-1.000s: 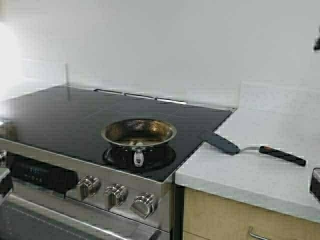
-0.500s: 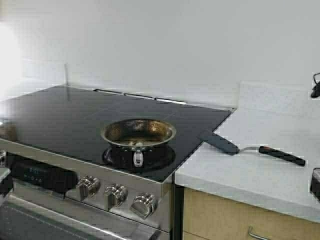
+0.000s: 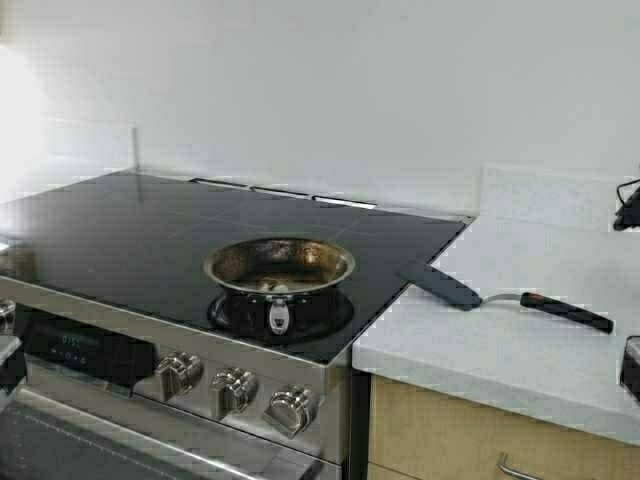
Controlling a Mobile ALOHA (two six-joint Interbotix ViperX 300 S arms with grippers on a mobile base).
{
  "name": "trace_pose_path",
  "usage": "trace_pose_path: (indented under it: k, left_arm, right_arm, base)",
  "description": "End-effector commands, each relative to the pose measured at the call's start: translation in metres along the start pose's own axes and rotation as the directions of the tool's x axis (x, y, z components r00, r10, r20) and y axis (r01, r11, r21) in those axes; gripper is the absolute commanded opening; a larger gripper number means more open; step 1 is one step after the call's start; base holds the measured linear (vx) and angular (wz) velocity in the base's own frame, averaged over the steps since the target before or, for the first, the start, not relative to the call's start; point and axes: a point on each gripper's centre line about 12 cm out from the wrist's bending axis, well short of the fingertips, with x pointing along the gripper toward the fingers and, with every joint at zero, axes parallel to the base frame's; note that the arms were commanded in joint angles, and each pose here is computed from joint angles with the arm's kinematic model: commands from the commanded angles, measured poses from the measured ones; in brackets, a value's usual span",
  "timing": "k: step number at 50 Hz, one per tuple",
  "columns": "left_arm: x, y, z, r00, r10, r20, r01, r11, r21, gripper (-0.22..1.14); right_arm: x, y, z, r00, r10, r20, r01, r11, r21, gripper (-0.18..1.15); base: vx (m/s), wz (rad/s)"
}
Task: Add oil to the pan and cook the shrimp and serve it
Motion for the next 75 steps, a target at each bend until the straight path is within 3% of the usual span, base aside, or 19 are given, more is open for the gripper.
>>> trace_pose_path:
  k: [1,7,11,27,45,56,66,75]
  left_arm:
    - [0.002,0.000,0.003,1.000,0.002,0.003,-0.002,1.000,0.000,0.03]
    - [0.002,0.000,0.003,1.000,0.002,0.003,-0.002,1.000,0.000,0.03]
    - [0.002,0.000,0.003,1.000,0.003,0.003,-0.003,1.000,0.000,0.03]
    - [0.002,0.000,0.002,1.000,0.002,0.002,-0.002,1.000,0.001,0.03]
    - [0.002,0.000,0.004,1.000,0.001,0.005,-0.001,1.000,0.000,0.03]
    - [0.002,0.000,0.004,1.000,0.001,0.008,-0.001,1.000,-0.002,0.03]
    - [0.002,0.000,0.004,1.000,0.003,0.006,-0.003,1.000,-0.002,0.03]
    - [0.002,0.000,0.004,1.000,0.001,0.008,-0.001,1.000,0.000,0.03]
  right_arm:
    - [-0.002,-0.009,0.007,1.000,-0.006,-0.001,0.006,0.999,0.051,0.42]
    - [0.000,-0.010,0.009,1.000,-0.003,-0.002,0.003,0.998,0.063,0.91]
    - [-0.001,-0.012,0.010,1.000,-0.003,0.003,0.003,0.998,0.062,1.05]
    - [-0.014,-0.024,0.017,0.999,-0.002,0.036,-0.001,0.997,0.081,1.03]
    - [-0.079,-0.051,0.053,0.980,0.015,0.200,-0.040,0.992,0.122,1.03]
    - [-0.093,-0.065,0.056,0.976,0.004,0.219,-0.034,0.990,0.135,1.03]
    - [-0.117,-0.099,0.054,0.972,-0.055,0.227,0.005,0.977,0.213,1.03]
    - [-0.175,-0.158,0.057,0.937,-0.133,0.323,-0.007,0.918,0.397,1.02]
  base:
    - [0.00,0.00]
    - [0.00,0.00]
    - [0.00,0.00]
    - [0.00,0.00]
    - [0.00,0.00]
    - [0.00,0.00]
    - [0.00,0.00]
    - [0.00,0.00]
